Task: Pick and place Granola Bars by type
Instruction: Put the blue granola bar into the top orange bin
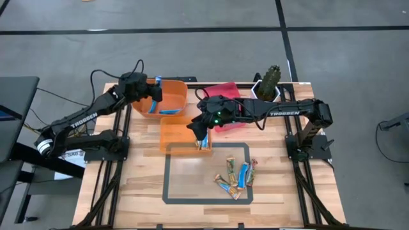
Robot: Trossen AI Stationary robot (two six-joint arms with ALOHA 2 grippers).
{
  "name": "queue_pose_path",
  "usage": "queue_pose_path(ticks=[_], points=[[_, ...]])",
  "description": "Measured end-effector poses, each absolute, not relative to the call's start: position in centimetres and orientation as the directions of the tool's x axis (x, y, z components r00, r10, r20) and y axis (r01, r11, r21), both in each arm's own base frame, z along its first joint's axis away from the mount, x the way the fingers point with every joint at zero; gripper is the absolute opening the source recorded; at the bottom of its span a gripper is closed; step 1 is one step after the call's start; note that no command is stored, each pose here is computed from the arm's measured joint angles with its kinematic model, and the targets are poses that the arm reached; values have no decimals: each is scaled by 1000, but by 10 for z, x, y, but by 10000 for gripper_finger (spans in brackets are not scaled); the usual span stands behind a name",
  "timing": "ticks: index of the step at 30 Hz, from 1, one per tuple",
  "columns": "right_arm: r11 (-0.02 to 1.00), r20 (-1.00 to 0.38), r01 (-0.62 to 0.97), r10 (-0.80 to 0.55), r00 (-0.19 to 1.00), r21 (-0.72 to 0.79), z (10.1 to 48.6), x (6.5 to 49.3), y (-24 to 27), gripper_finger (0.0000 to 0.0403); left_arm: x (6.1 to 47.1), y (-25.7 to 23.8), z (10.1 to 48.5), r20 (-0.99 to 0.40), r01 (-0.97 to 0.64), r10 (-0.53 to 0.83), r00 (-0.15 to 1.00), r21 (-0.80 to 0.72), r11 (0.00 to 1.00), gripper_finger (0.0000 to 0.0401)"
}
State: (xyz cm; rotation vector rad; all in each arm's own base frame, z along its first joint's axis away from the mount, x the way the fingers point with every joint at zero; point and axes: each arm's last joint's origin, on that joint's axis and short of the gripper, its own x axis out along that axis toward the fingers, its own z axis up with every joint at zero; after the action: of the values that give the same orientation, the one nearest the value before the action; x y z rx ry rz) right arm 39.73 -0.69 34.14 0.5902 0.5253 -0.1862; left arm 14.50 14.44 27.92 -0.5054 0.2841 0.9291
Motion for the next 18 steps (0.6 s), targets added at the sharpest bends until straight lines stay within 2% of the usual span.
queue_pose_path(ticks=[13,18], points=[[814,-528,328,-31,848,479,341,397,-12,198,140,148,276,-472,-839,694,544,-282,466,16],[814,-528,328,-31,848,479,341,397,-12,197,139,146,262,-515,-848,676,527,-268,457,16]])
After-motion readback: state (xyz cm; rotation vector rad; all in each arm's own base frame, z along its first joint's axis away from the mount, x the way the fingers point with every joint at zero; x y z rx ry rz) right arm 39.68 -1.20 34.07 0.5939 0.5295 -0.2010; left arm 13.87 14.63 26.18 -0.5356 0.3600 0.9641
